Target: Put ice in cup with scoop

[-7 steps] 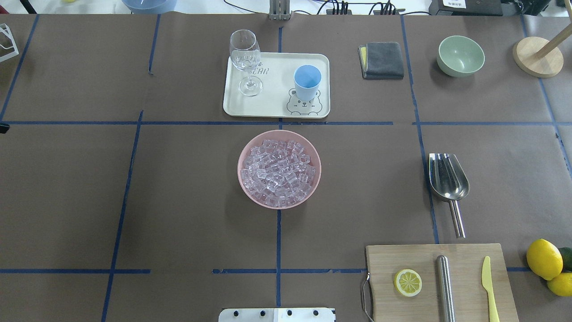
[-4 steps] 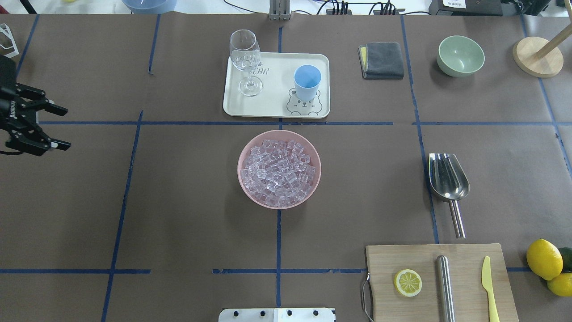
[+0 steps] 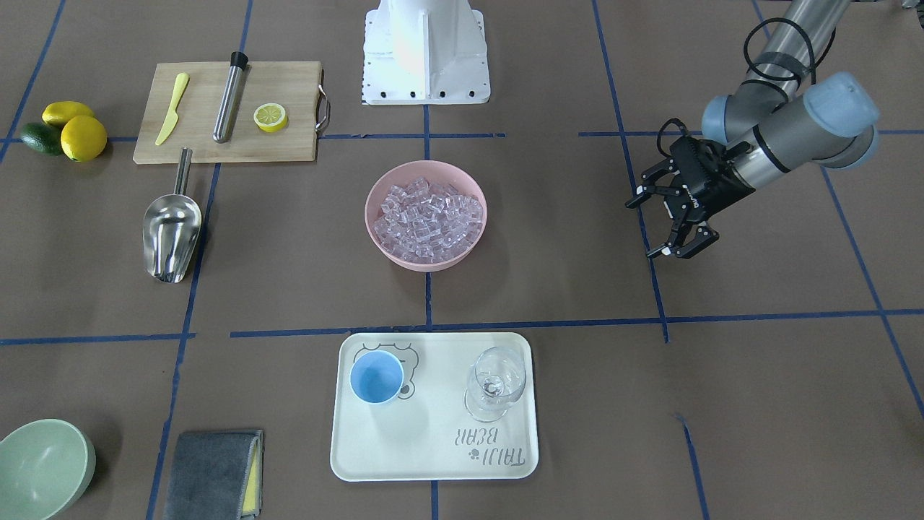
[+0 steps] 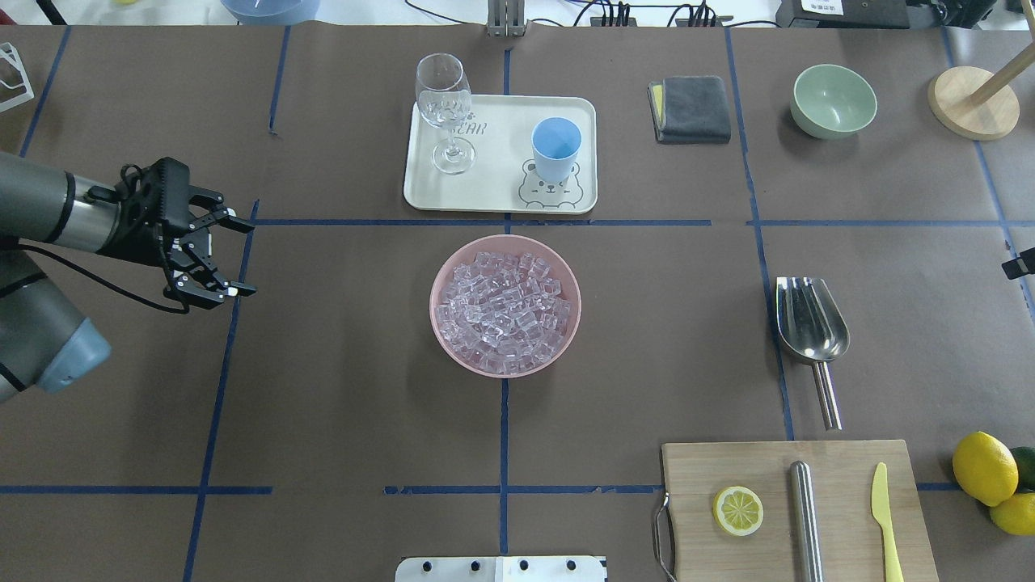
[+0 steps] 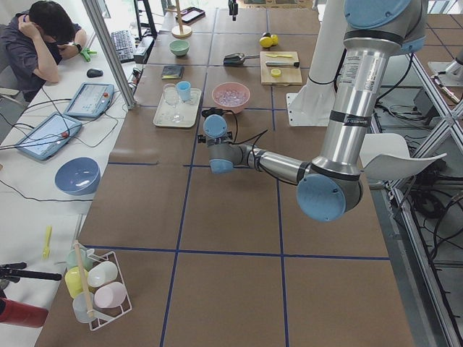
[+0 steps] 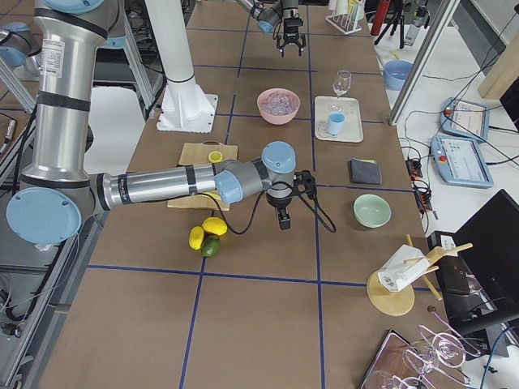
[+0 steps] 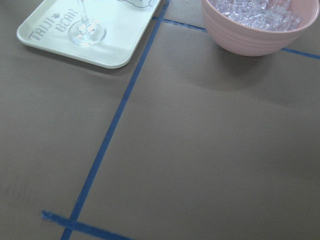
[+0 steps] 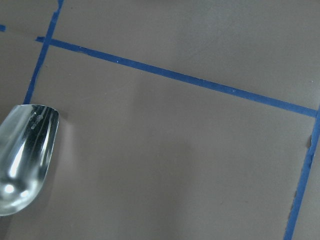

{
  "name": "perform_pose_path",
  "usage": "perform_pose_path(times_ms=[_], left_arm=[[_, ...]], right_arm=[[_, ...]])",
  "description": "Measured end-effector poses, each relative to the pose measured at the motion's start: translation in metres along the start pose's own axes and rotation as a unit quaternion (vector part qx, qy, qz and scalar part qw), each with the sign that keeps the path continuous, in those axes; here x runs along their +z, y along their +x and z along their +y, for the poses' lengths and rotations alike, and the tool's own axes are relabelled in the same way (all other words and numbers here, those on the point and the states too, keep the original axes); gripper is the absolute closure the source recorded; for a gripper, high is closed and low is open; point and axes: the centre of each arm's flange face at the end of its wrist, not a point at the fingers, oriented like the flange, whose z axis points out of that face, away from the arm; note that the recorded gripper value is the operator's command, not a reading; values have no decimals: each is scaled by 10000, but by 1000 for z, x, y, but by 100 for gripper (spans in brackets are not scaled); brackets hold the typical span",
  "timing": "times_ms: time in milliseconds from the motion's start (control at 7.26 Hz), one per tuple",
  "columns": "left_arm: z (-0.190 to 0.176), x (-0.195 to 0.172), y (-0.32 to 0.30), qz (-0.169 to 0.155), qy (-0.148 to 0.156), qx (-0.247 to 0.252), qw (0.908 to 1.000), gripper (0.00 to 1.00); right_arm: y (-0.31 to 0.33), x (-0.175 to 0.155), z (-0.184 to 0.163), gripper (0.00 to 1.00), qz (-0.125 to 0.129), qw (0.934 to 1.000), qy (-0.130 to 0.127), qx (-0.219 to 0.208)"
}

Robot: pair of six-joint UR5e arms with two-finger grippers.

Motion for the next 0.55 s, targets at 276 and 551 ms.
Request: perform_pose_path(times_ms=[276,551], left_arm=[[-37,64,32,-65,222,224,9995,0],[-64,116,56,-92,487,238,9985,0]], right_arm=[[-11,-5,-4,0,-36,10000,54,65],[-20,-10,-5,0,-88,9998,94,138]])
